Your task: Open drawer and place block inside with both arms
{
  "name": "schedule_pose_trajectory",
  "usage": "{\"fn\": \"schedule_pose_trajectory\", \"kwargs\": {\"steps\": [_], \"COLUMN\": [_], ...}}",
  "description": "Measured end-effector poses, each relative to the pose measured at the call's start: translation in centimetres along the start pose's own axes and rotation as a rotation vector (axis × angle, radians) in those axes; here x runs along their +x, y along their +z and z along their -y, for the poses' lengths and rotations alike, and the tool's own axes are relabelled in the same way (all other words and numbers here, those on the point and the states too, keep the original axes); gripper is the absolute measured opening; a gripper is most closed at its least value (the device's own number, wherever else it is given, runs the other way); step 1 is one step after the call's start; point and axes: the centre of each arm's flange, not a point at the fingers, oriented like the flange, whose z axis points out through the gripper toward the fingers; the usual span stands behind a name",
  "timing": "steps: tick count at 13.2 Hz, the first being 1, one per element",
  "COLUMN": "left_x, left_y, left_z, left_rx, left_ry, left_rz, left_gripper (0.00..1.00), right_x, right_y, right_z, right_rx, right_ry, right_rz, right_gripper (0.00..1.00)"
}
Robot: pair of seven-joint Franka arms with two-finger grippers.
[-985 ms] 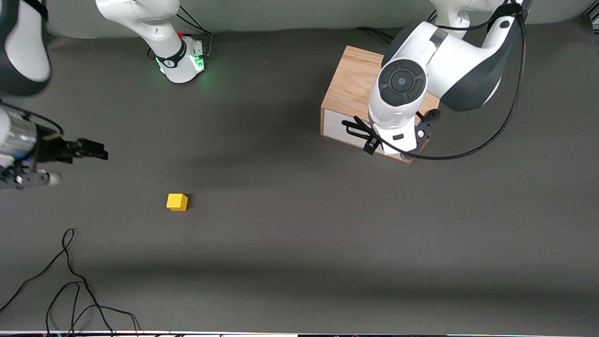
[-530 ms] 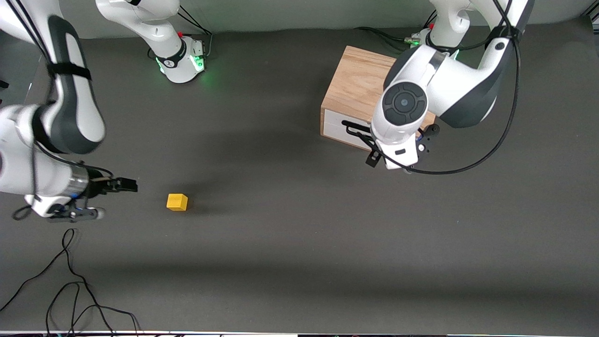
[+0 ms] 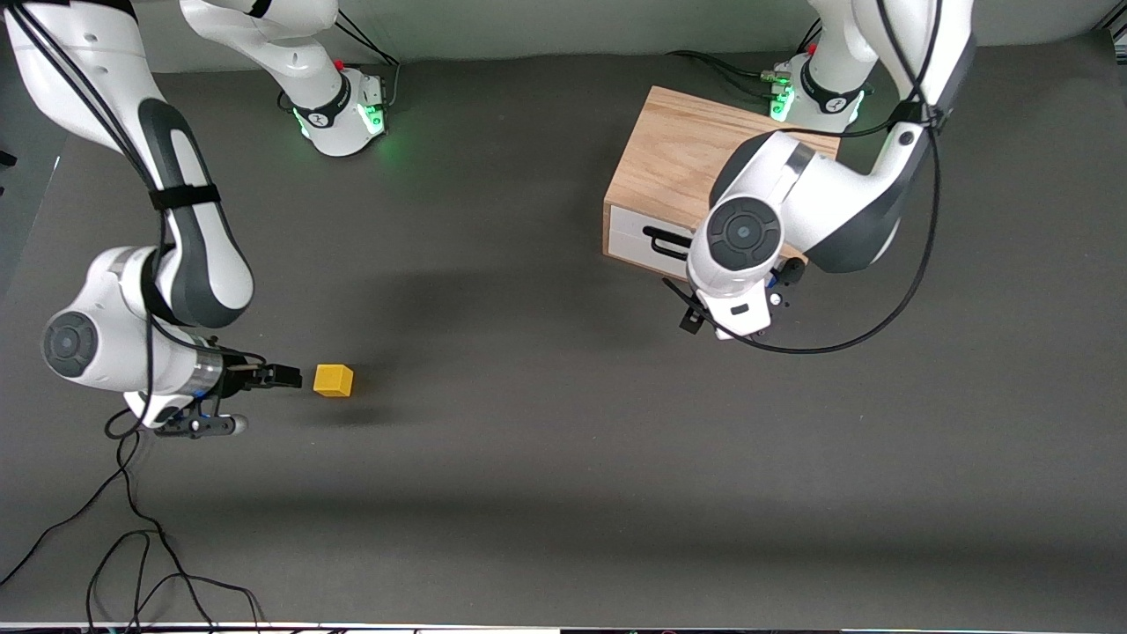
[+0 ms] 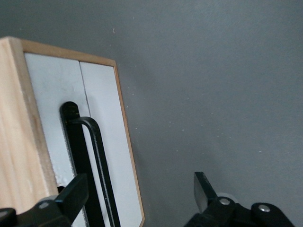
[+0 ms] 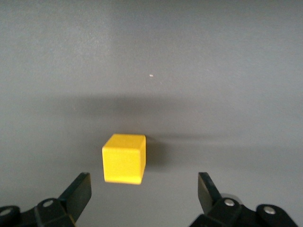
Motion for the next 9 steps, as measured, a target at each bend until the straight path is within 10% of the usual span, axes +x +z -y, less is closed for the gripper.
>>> {"fn": "schedule_pose_trajectory", "kwargs": {"steps": [9], "left_x": [-2.8], "left_y": [5.7], "left_z": [0.9], "left_rx": [0.018], "left_ry": [-0.007], "left_rz": [-0.009], "left_gripper": [1.00], "right_x": [-0.3], "right_y": [7.7], "right_z": [5.9], "right_rx": [0.014], "right_ry": [-0.008], "right_rz": [-0.025], "right_gripper": [1.00]}}
